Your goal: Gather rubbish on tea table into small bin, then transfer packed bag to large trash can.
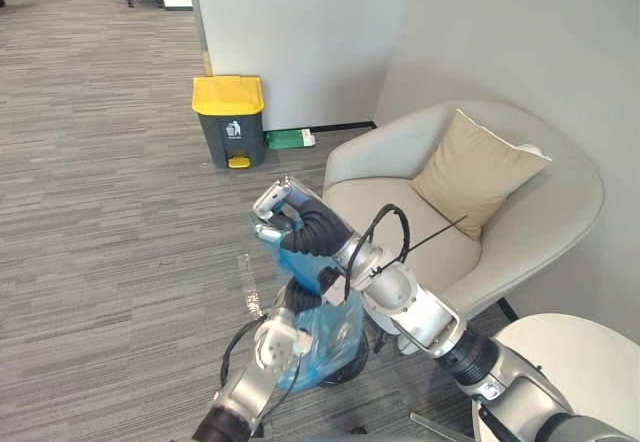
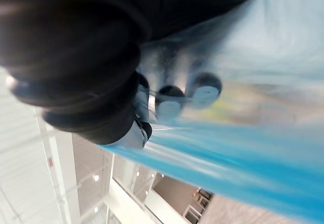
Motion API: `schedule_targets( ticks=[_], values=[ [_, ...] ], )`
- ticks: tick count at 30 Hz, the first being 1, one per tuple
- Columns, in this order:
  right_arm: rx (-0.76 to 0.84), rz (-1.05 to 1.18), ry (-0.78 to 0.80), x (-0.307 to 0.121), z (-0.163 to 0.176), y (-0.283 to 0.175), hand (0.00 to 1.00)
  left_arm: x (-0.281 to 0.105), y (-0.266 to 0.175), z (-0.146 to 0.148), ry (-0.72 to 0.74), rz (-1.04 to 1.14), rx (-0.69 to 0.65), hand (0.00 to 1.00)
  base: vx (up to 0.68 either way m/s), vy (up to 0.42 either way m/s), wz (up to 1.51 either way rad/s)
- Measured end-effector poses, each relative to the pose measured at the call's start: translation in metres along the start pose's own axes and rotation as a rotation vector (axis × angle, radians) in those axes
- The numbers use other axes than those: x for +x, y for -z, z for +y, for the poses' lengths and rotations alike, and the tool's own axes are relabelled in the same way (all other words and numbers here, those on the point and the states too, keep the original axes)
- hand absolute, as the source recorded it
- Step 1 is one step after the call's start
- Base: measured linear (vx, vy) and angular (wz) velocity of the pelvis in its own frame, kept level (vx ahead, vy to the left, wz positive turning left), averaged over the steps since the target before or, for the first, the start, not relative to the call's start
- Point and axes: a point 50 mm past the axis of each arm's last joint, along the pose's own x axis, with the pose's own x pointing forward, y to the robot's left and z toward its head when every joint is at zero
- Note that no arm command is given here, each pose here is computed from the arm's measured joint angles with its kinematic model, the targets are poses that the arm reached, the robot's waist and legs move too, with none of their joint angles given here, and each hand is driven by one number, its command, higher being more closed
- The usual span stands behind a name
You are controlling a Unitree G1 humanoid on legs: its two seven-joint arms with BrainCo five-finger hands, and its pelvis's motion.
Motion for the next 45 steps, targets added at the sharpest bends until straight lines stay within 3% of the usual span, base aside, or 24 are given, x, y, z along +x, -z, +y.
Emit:
schedule_targets(
  ticks=[11,12,24,28,29,33,38,45],
  values=[
    [0.037,0.025,0.001,-0.005,0.002,0.004,1.0,0.002,-0.001,0.009,-0.073,0.016,-0.089,1.0,-0.01,-0.001,-0.02],
    [0.041,0.038,0.002,-0.008,0.003,0.006,0.0,0.002,-0.003,0.011,-0.082,0.006,-0.092,1.0,0.0,0.0,0.0],
    [-0.033,0.215,0.041,-0.039,-0.001,0.037,0.0,0.004,-0.02,0.018,-0.13,-0.072,-0.098,1.0,0.0,0.0,0.0],
    [-0.055,0.233,0.126,-0.045,-0.016,0.039,0.0,0.003,-0.027,0.022,-0.148,-0.103,-0.099,1.0,0.0,0.0,0.0],
    [-0.171,0.116,0.317,-0.045,-0.054,0.011,0.0,-0.004,-0.02,0.039,-0.242,-0.076,-0.116,1.0,0.0,0.0,0.0],
    [-0.179,0.106,0.327,-0.046,-0.057,0.009,0.0,-0.004,-0.02,0.039,-0.243,-0.075,-0.116,1.0,0.0,0.0,0.0],
    [-0.302,0.032,0.429,-0.068,-0.088,-0.021,0.0,-0.014,-0.009,0.047,-0.29,-0.034,-0.125,1.0,0.0,0.0,-0.02],
    [-0.207,0.283,0.61,-0.126,-0.076,0.006,0.0,-0.026,0.001,0.059,-0.351,0.004,-0.112,1.0,0.0,0.0,-0.02]
  ],
)
